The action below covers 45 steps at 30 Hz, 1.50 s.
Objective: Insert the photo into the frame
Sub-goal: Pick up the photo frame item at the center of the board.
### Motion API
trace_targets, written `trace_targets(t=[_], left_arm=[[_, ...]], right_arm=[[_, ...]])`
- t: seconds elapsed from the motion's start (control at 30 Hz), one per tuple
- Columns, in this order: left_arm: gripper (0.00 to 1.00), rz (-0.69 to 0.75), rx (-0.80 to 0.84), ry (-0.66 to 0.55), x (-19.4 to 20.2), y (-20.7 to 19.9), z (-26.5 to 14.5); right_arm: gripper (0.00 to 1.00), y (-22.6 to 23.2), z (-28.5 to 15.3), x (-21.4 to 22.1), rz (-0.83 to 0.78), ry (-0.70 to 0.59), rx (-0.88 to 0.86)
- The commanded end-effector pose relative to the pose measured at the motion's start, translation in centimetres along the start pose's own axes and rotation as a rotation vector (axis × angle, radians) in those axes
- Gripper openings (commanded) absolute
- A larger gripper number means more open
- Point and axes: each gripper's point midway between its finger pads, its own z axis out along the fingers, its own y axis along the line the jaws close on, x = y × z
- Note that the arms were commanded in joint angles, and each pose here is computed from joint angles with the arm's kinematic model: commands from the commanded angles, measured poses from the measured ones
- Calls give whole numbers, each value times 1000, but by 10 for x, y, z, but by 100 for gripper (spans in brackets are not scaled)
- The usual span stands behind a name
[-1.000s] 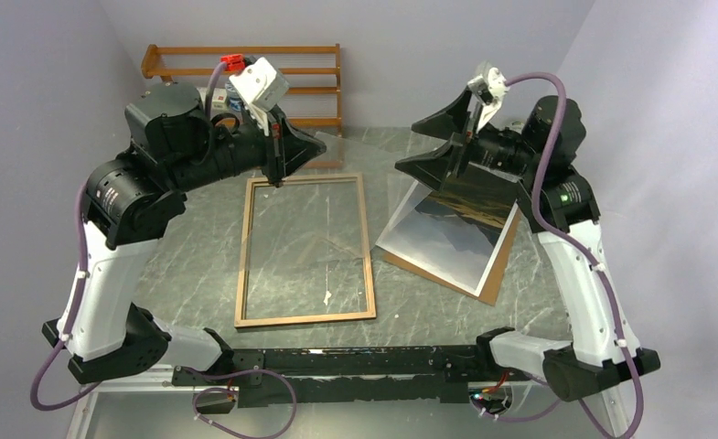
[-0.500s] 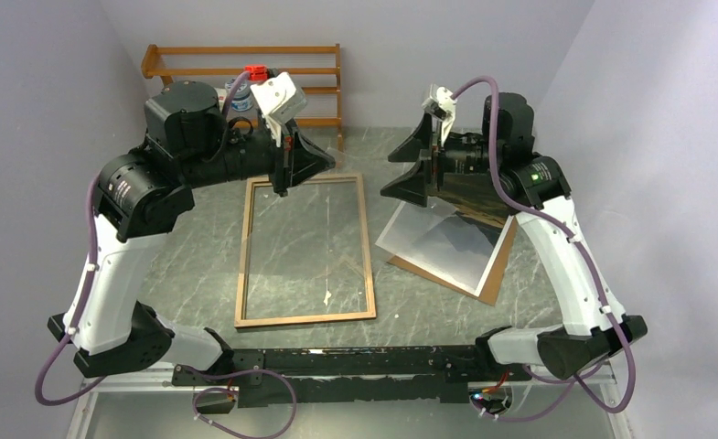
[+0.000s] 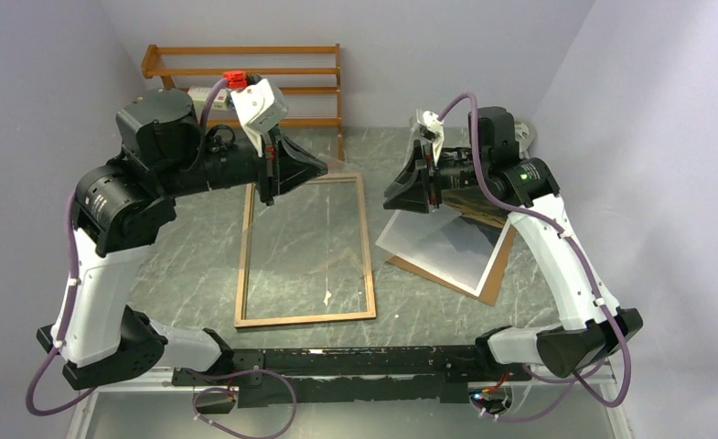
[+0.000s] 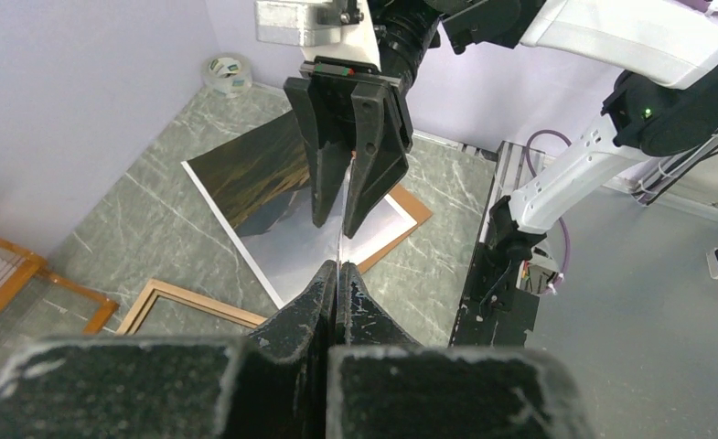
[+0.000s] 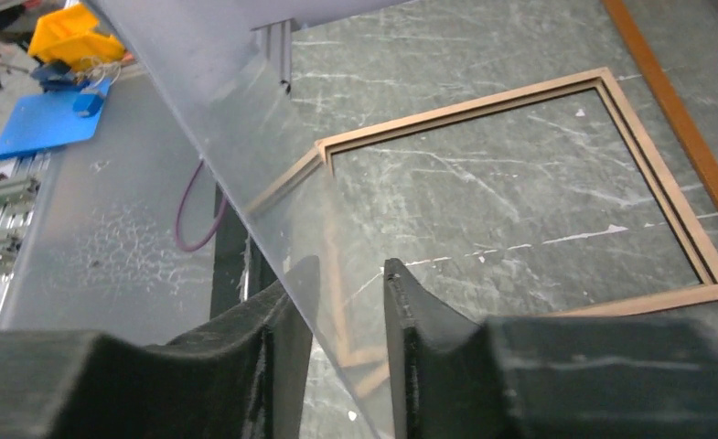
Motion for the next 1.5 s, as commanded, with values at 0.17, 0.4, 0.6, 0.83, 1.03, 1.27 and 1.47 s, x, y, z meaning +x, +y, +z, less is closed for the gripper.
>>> trace_targets(t=[0.17,0.4,0.6,0.83,1.03,1.27,1.47], left_arm=[[3,47,1,-76,-19,-4,-10],[3,42,-1,-61,-16,-3,-8],[46,36,-189,-66,-15,31,-10],[94,-56,-674,-74,-5,107,-39],[94,-131,-1185,-157,3,160,-109],[94,-158,-1344,-264,7,159,-156],[94,-198,-1370,-177,41,161,-151]], right_arm=[[16,39,-11,-6,-103,-24,-115],[0,43,-15,-6,-119,-27,-98],[0,39,-16,-5,-121,-34,-54],[0,24,-10,-1,-35,-54,6],[0,-4,-3,-12,106,-112,120],[0,-35,4,-39,247,-241,206],[0,-64,5,-64,395,-372,301]])
